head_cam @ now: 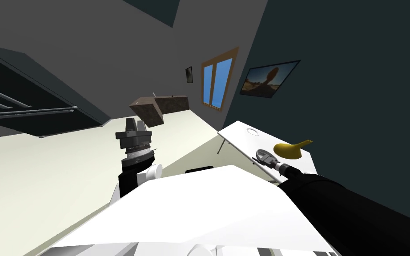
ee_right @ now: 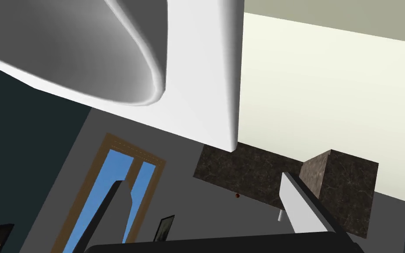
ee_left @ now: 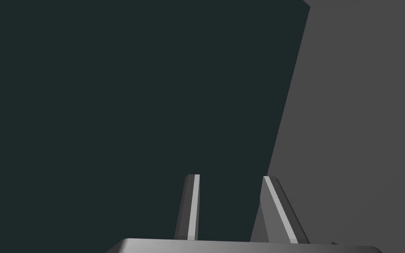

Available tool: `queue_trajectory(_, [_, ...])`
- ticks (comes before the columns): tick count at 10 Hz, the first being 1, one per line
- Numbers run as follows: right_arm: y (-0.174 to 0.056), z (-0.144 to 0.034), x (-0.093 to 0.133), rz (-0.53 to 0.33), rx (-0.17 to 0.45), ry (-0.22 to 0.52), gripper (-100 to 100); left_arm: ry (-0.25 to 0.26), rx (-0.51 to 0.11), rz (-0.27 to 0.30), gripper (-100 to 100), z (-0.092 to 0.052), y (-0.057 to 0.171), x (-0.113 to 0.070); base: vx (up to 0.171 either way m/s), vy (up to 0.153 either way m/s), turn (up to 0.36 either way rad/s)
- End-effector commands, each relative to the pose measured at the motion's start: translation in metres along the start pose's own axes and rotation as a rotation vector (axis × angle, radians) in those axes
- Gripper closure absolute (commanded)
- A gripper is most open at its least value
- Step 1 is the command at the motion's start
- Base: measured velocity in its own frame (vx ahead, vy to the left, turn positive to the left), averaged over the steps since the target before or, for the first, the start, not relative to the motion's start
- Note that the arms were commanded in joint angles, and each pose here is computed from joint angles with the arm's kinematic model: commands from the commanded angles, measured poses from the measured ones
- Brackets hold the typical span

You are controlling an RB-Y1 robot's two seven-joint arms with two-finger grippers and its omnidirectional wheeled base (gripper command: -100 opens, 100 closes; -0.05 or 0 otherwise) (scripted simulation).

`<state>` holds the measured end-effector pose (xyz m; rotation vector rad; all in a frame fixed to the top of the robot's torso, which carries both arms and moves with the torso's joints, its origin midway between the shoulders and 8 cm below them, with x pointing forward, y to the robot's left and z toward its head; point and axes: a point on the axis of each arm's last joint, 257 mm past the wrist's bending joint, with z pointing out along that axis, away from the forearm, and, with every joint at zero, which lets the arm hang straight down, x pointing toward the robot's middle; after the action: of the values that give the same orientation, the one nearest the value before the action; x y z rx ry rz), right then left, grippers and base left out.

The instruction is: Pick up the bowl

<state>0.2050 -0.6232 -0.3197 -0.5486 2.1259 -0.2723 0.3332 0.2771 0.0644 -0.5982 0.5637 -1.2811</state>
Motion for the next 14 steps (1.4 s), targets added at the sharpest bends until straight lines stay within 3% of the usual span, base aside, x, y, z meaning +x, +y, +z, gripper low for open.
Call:
queue_trajectory(1, [-0.011,-0.018,0.028,-0.074,-0.003,0.088,-100,0.000,0.000,0.000,0,0.000,0.000,0.000,0.023,0.072,0.275])
queue_trajectory(3, [-0.018,-0.030,0.044,-0.126,-0.013,0.144,-100,0.000,0.000,0.000,0,0.000,0.000,0.000,0.017,0.053,0.105])
queue_trajectory(9, [-0.051,-0.108,0.132,-0.295,-0.067,0.439,-100,0.000,0.000,0.000,0,0.000,0.000,0.000,0.000,0.031,0.151])
queue_trajectory(10, [-0.051,-0.108,0.132,-0.295,-0.067,0.439,-100,0.000,0.000,0.000,0,0.000,0.000,0.000,-0.015,-0.012,0.016])
queue_trajectory(12, [-0.048,-0.128,0.154,-0.313,-0.095,0.509,-100,0.000,0.000,0.000,0,0.000,0.000,0.000,-0.021,-0.023,0.047])
queue_trajectory(14, [-0.043,-0.136,0.165,-0.314,-0.110,0.537,-100,0.000,0.000,0.000,0,0.000,0.000,0.000,-0.017,-0.028,0.034])
